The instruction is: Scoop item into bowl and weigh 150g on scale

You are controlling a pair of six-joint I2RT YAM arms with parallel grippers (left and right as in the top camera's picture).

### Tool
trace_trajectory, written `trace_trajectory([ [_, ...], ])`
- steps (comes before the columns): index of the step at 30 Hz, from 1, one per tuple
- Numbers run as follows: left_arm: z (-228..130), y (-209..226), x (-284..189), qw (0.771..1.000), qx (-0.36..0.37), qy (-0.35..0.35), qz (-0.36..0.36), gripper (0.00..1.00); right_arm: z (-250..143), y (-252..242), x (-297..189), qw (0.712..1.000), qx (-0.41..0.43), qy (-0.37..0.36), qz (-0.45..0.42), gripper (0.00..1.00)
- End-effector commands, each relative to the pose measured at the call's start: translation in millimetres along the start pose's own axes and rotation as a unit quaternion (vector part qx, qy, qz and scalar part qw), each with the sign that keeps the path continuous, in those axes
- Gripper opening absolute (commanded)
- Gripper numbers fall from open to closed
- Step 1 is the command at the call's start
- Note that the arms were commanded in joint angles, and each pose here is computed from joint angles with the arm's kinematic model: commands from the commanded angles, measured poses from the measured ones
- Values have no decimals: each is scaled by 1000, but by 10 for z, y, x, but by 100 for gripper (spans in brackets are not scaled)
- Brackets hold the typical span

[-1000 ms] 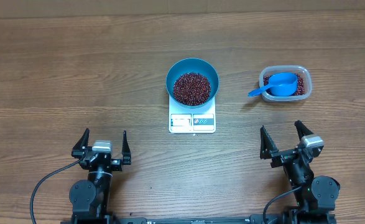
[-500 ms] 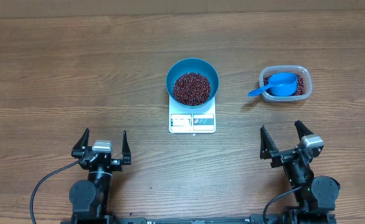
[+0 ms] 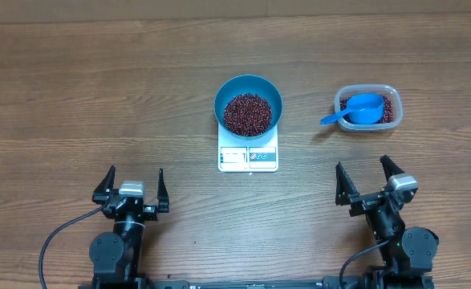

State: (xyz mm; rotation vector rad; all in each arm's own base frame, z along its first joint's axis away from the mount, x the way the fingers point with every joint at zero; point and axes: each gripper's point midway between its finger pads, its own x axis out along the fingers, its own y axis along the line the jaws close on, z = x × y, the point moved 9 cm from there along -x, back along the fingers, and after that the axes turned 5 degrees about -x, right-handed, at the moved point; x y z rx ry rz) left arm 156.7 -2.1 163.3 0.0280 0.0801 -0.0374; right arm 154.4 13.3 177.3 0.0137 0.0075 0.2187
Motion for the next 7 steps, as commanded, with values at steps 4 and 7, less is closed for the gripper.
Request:
trace_trajectory([
  [4,-2,13,-4,1000,0,-3,5,100,-20,-5,-1,1000,-3,-2,1,100],
  [7,-2,13,-4,1000,0,-3,5,100,-20,-5,-1,1000,-3,-2,1,100],
])
